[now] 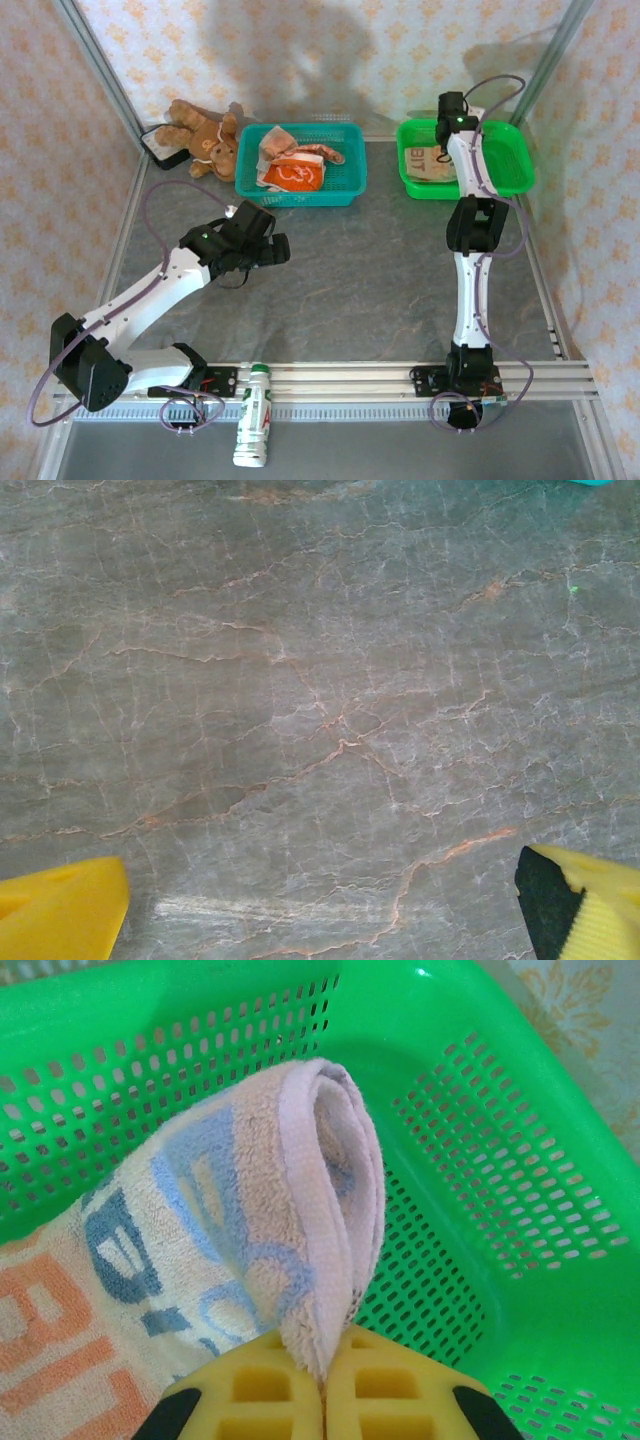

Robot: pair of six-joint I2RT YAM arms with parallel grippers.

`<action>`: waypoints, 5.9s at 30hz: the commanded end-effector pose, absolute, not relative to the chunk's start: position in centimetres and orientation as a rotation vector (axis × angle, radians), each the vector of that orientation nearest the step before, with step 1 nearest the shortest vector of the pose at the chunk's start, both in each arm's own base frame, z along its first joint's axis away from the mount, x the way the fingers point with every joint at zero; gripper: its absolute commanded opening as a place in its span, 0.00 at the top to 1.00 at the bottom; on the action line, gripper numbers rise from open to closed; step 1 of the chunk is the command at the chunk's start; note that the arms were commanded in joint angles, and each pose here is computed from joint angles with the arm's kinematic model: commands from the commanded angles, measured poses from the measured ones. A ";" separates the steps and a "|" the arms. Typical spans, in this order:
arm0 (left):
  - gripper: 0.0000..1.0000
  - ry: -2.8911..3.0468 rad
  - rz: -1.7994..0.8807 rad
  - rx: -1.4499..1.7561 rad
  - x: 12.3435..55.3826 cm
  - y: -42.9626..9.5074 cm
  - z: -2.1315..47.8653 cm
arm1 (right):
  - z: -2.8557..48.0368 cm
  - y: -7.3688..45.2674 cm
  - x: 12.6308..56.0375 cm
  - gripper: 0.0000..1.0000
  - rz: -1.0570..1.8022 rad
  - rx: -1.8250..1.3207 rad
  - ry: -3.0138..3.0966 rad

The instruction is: Fold and stack the towels

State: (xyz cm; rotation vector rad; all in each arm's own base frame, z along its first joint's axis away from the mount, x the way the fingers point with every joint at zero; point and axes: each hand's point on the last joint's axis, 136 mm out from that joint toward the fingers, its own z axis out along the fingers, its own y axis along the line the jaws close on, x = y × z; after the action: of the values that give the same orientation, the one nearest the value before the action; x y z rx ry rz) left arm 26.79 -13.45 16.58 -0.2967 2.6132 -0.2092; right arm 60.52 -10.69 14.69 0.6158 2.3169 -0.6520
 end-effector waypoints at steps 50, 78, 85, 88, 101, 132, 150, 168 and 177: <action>0.22 2.401 0.023 -0.299 55.9 -13.8 14.0 | 26.6 12.3 39.3 0.01 0.024 0.346 2.307; 1.00 2.310 -0.160 -0.317 56.9 -14.5 20.5 | 24.6 11.6 35.2 0.01 0.056 0.388 2.322; 1.00 2.175 -0.284 -0.270 53.7 -15.1 30.2 | 23.8 12.6 35.8 0.01 0.095 0.396 2.343; 1.00 2.143 -0.286 -0.244 52.5 -15.2 32.4 | 23.5 13.1 36.1 0.01 0.125 0.393 2.344; 1.00 2.208 -0.201 -0.209 54.8 -15.7 27.7 | 22.7 14.4 36.0 0.01 0.158 0.356 2.378; 0.49 2.485 -0.255 -0.038 55.6 -21.6 14.7 | 20.2 14.5 35.9 0.01 0.103 0.357 2.438; 1.00 2.521 -0.060 0.010 54.8 -20.2 13.3 | 20.1 14.5 35.8 0.01 0.113 0.370 2.443; 1.00 2.353 -0.180 -0.065 54.7 -20.3 21.1 | 20.0 14.4 35.5 0.01 0.115 0.373 2.439; 0.27 2.463 -0.072 0.030 54.9 -20.1 16.7 | 19.9 14.7 35.7 0.01 0.118 0.362 2.448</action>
State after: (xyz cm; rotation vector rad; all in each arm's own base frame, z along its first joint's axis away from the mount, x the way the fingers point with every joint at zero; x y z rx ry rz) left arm 55.32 -20.28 19.15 -0.0264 2.3954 -0.1564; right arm 35.86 14.56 19.64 0.3591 2.4521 0.1182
